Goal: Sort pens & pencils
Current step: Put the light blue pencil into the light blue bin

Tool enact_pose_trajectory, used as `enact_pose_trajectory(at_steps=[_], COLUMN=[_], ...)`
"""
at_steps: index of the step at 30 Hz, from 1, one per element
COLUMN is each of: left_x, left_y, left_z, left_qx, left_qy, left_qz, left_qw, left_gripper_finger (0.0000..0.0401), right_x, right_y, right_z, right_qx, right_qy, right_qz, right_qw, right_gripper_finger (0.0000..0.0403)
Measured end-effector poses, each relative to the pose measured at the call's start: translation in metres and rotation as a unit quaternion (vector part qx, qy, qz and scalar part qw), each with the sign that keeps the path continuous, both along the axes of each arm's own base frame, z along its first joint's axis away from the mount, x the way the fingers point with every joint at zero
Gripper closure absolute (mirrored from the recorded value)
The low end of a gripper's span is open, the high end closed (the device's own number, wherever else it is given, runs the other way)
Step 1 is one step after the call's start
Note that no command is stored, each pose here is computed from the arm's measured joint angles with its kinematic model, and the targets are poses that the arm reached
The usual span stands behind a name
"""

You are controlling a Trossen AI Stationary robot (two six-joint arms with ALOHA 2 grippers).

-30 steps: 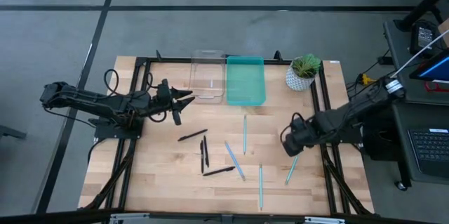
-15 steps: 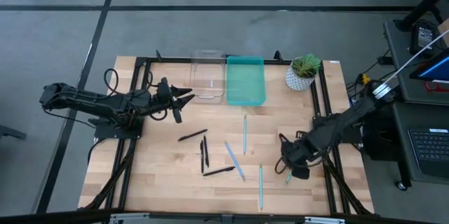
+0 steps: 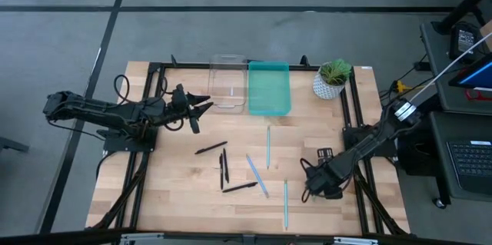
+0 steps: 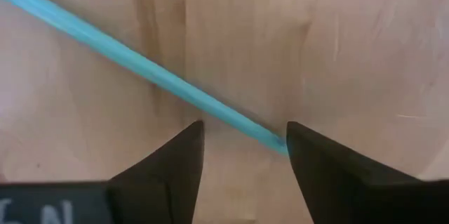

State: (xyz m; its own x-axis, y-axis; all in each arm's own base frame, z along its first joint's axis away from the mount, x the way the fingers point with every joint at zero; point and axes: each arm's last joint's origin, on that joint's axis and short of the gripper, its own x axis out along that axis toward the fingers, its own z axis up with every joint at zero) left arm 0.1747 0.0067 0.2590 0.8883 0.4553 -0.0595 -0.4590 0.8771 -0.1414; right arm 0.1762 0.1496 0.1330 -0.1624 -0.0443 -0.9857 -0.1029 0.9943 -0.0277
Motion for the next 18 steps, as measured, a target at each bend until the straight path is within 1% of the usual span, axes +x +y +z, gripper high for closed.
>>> enact_pose_trajectory(at_steps=[3, 6, 13, 15, 18], left_x=[0.0, 0.0, 0.0, 0.0, 0.0], left_y=[0.0, 0.0, 0.0, 0.0, 0.0], left_z=[0.0, 0.0, 0.0, 0.0, 0.0], left_qx=[0.0, 0.0, 0.0, -0.001, 0.0], left_qy=[0.0, 0.0, 0.0, 0.0, 0.0], left_qz=[0.0, 0.0, 0.0, 0.0, 0.0], left_qw=[1.0, 1.0, 1.0, 1.0, 1.0], left_gripper_finger=[0.0283, 0.0283, 0.0283, 0.0283, 0.0283], right_x=[0.001, 0.002, 0.006, 0.008, 0.013], right_y=[0.001, 0.001, -0.006, -0.008, -0.012], right_z=[-0.003, -0.003, -0.004, -0.004, -0.005], right_qx=[0.002, 0.002, -0.008, -0.009, -0.005], right_qy=[0.004, 0.003, 0.009, 0.009, 0.006], right_qz=[0.01, 0.002, -0.115, -0.132, -0.142], right_qw=[1.0, 1.0, 0.993, 0.991, 0.99], right_gripper_finger=[0.0198, 0.0198, 0.0198, 0.0198, 0.0198])
